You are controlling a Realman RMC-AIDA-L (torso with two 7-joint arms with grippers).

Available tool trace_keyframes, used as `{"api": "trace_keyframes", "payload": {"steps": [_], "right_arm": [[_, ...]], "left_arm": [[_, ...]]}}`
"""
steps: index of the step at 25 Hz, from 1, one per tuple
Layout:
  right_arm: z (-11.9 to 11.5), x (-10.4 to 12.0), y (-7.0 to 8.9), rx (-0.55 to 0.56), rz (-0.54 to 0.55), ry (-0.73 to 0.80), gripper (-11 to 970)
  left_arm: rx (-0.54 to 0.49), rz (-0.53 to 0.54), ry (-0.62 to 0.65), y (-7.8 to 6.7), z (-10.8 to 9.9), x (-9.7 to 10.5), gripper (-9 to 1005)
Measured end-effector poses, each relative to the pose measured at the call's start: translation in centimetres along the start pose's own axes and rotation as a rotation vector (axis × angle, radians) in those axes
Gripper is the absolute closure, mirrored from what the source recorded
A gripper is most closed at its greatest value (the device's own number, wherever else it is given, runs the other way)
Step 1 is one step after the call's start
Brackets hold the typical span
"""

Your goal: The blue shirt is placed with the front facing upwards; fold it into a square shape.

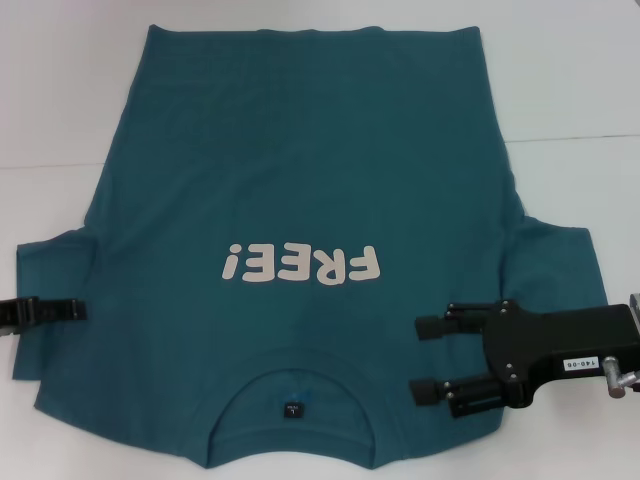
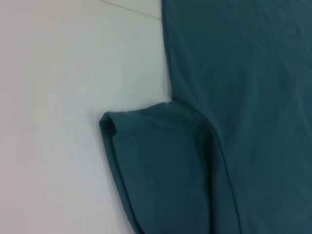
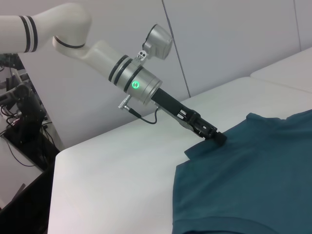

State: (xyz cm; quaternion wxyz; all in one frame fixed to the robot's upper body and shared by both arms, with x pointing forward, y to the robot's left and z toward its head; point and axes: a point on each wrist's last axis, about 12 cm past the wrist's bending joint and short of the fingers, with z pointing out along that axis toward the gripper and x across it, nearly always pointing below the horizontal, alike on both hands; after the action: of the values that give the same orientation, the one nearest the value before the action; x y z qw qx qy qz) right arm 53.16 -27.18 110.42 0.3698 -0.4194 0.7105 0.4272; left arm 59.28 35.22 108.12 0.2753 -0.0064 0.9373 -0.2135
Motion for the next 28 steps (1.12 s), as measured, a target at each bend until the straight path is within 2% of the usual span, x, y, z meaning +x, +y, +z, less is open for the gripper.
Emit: {"api": "trace_keyframes", "payload": {"steps": [4,10,26,28], "right_arm": [[-0.03,0.01,-0.02,0.002,0.000,0.000,36],[-0.12,-0.01,-0.06,0.003,-0.001,0.002,36],[-0.23,-0.26,0.03,0.014,0.008,0.003,36],[-0.26,-0.21,0.05,0.014,0.010,0.003,36]], "left_arm": [[0.000,-0.006,-0.007,0.07,-0.15,-0.14,63],[0.000,0.005,0.009,0.05,0.01,-0.05,166],[0.002,0.029,-0.004,-0.34,-0.25,-0.64,825],[0.002,0.031,-0.004,-0.38,-0.24,-0.68,861]]}}
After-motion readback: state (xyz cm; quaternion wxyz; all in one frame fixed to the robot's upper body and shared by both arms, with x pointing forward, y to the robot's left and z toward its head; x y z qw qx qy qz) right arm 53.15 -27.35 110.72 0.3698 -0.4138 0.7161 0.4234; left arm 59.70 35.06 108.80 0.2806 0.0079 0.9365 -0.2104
